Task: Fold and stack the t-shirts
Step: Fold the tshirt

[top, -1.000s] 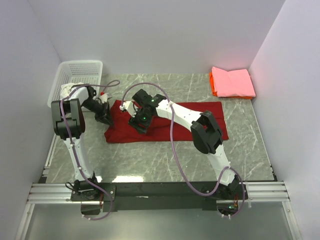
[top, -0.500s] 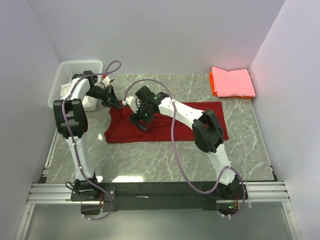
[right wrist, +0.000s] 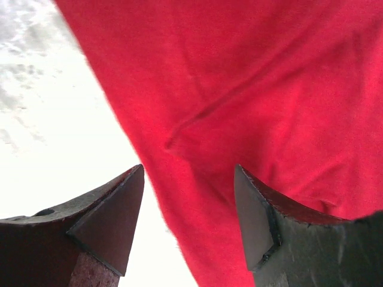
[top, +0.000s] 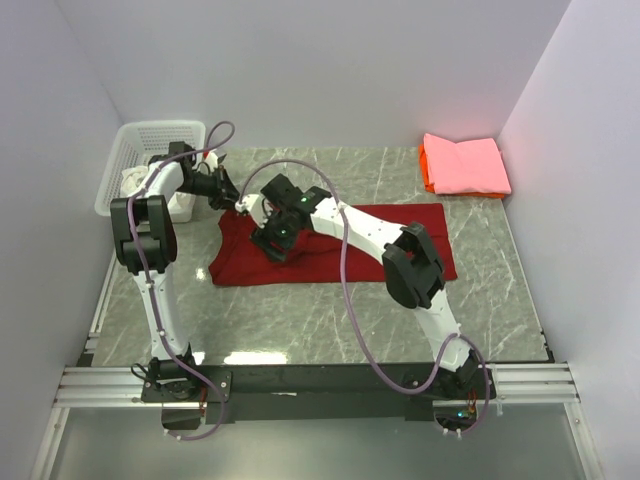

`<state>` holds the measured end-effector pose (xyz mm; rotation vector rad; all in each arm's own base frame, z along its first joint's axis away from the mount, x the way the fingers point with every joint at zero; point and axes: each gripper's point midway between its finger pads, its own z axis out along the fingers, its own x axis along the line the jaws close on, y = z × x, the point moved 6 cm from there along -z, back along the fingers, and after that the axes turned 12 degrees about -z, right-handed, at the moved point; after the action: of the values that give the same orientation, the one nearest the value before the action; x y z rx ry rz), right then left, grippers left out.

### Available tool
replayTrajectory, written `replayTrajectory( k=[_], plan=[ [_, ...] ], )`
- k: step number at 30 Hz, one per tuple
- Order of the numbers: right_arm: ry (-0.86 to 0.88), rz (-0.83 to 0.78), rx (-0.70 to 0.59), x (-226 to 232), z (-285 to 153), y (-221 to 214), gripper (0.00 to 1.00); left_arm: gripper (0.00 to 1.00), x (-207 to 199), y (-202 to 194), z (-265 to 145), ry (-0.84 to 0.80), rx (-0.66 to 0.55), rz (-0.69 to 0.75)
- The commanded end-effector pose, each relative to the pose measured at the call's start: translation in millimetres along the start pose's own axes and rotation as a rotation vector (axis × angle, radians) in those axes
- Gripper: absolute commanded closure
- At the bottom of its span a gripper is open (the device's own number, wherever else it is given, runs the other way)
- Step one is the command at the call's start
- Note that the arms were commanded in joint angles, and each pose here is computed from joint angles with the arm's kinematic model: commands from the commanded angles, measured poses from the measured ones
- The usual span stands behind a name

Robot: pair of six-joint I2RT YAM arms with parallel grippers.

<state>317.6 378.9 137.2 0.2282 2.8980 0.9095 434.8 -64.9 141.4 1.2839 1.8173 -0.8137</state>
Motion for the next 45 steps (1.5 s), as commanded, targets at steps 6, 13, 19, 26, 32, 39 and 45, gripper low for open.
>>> replayTrajectory(
  k=[6,13,19,26,32,39,45],
  plan=[
    [0.003,-0.025,-0.028,24.5,0.5,25.7,0.29,0.99,-9.4,3.7,-0.6,-0.038,-0.008,0.025],
    [-0.129,-0.073,0.023,12.8,15.8,19.2,0.30,0.99,-7.1,2.9,-0.1,-0.040,-0.003,0.022],
    [-0.096,-0.099,0.063,15.7,31.5,9.3,0.33,1.00,-3.5,3.7,2.6,-0.042,-0.001,0.014],
    [-0.069,-0.096,0.080,17.4,37.4,4.8,0.38,0.99,-3.2,5.8,3.6,-0.038,0.000,0.018],
    [-0.110,-0.098,0.078,3.5,31.0,5.0,0.78,0.99,-1.7,5.0,2.2,-0.031,0.000,0.016],
    [-0.161,-0.122,0.061,-22.7,8.0,10.1,0.93,0.99,-0.1,3.9,-0.6,-0.019,-0.001,0.021],
    [-0.240,-0.151,0.055,-53.5,-5.4,6.8,1.00,0.99,0.9,3.7,-4.1,-0.009,-0.009,0.027]
  ],
)
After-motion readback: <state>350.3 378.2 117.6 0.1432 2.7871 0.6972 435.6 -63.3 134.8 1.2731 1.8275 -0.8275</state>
